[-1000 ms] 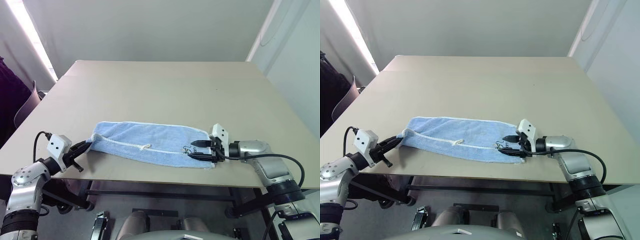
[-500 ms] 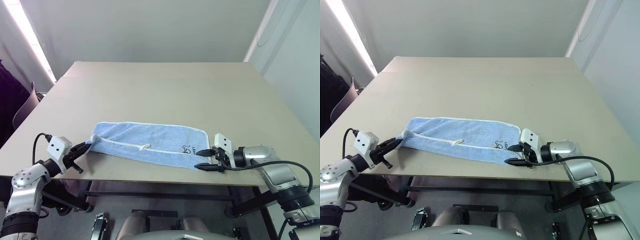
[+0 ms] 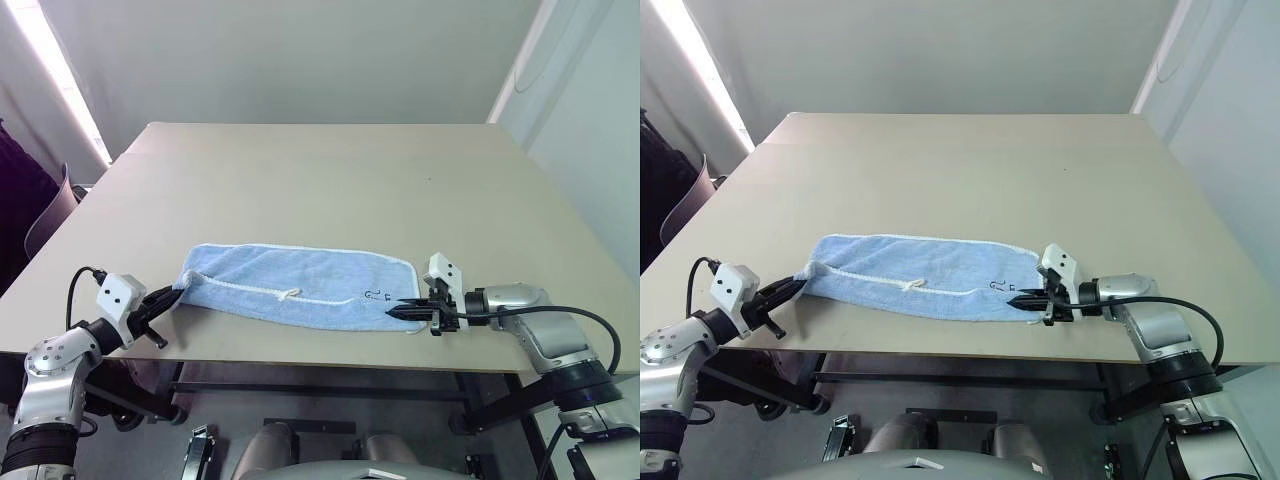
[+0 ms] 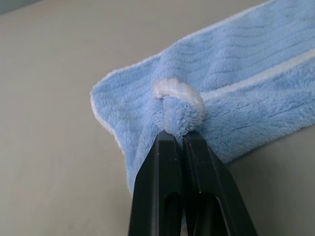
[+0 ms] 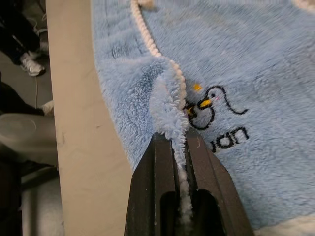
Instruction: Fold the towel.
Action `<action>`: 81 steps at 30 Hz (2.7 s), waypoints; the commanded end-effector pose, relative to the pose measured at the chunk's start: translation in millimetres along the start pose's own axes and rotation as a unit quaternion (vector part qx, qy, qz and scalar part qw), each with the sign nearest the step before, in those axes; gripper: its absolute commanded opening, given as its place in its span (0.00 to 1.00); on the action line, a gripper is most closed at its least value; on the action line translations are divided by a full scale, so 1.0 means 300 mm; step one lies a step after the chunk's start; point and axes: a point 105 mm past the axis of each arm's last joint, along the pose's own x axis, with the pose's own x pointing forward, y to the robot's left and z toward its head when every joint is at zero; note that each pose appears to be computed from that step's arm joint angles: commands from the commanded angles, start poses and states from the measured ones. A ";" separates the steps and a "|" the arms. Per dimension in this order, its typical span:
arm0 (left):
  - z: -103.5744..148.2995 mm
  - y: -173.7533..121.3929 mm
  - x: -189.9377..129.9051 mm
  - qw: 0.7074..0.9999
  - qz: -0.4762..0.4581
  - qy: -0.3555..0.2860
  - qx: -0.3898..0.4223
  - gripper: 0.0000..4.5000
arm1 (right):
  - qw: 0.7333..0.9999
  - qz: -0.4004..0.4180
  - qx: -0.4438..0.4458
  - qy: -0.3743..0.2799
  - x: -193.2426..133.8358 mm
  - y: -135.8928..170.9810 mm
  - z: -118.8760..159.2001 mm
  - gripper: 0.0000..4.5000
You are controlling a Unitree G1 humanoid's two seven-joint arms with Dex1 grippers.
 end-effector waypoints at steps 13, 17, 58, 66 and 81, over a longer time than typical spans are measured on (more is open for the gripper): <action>0.157 0.112 -0.057 0.994 0.037 -0.085 -0.056 0.00 | 0.989 -0.057 -0.075 -0.112 -0.112 -0.051 0.169 0.01; 0.135 0.080 -0.100 0.997 0.020 -0.063 -0.032 0.00 | 0.989 -0.067 -0.079 -0.107 -0.145 -0.045 0.144 0.01; 0.316 0.253 0.075 0.982 0.031 -0.187 0.004 0.00 | 0.951 -0.201 -0.152 -0.177 -0.173 -0.255 0.240 0.01; 0.167 0.100 -0.068 0.992 0.004 -0.126 -0.021 0.00 | 0.984 -0.124 -0.097 -0.087 -0.218 -0.090 0.060 0.01; 0.117 0.110 -0.084 0.994 0.019 -0.086 -0.059 0.00 | 0.979 -0.154 -0.089 -0.099 -0.176 -0.144 0.105 0.01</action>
